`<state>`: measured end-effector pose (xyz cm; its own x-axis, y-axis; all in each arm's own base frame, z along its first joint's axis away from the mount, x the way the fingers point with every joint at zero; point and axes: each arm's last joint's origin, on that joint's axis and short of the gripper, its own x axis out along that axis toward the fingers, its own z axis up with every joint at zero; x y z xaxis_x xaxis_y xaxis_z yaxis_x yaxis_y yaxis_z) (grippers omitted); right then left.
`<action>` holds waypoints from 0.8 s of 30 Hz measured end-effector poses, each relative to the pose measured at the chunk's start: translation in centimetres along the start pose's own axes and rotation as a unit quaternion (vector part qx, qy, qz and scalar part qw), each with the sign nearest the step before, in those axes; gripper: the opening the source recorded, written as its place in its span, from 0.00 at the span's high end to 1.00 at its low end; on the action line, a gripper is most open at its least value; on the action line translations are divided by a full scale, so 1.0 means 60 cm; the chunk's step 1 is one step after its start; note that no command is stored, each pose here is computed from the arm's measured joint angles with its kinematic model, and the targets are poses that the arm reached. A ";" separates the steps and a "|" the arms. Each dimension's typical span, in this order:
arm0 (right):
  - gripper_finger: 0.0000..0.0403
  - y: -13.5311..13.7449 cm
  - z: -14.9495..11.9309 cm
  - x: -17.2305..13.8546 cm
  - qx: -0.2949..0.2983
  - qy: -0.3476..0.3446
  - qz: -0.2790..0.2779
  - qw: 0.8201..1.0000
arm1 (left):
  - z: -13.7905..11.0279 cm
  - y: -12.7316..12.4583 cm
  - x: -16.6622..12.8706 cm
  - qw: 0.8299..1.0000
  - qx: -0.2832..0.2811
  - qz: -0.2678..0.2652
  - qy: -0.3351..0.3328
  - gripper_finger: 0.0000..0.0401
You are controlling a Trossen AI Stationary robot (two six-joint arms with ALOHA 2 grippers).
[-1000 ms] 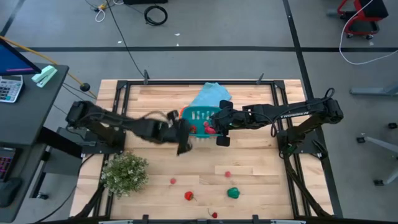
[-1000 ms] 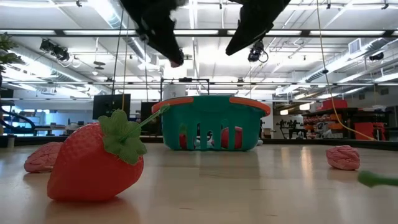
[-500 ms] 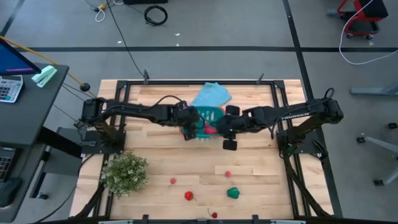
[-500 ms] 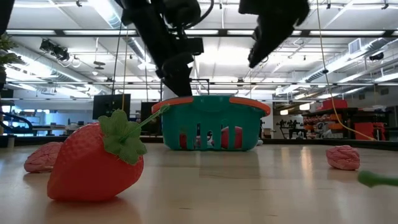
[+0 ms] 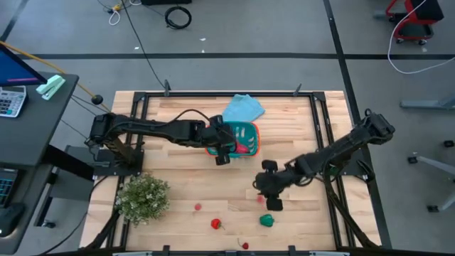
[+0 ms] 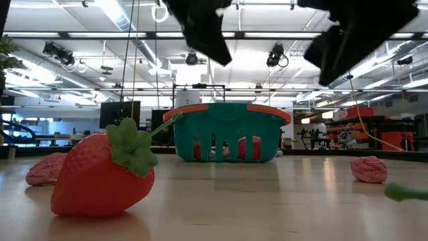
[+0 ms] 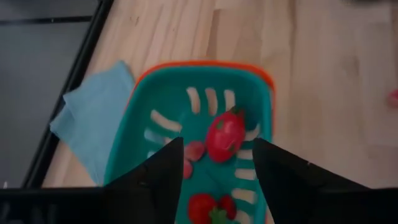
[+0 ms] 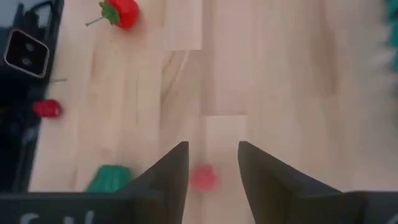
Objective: Pick and placing Produce into tupperware
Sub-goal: Put the pink peach into the bin
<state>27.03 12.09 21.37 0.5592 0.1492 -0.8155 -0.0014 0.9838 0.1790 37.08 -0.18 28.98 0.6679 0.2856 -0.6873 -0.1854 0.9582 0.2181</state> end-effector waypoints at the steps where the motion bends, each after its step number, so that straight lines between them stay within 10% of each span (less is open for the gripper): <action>1: 0.63 0.000 -0.010 0.007 0.012 -0.004 0.003 1.000 | 0.007 -0.001 -0.007 1.000 0.002 -0.002 -0.001 0.51; 8: 0.56 -0.007 -0.078 0.037 0.087 0.033 -0.011 0.996 | 0.021 -0.021 -0.049 0.999 0.024 -0.019 0.033 0.50; 24: 0.56 0.039 -0.116 0.065 0.043 -0.041 -0.003 0.998 | 0.011 -0.053 -0.062 0.997 0.032 -0.035 0.056 0.51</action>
<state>23.44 15.66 14.76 0.6243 0.1312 -0.7701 0.0715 0.9721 0.2236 35.63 -4.29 31.30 0.5924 0.2214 -0.7747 -0.0914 0.9738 0.2084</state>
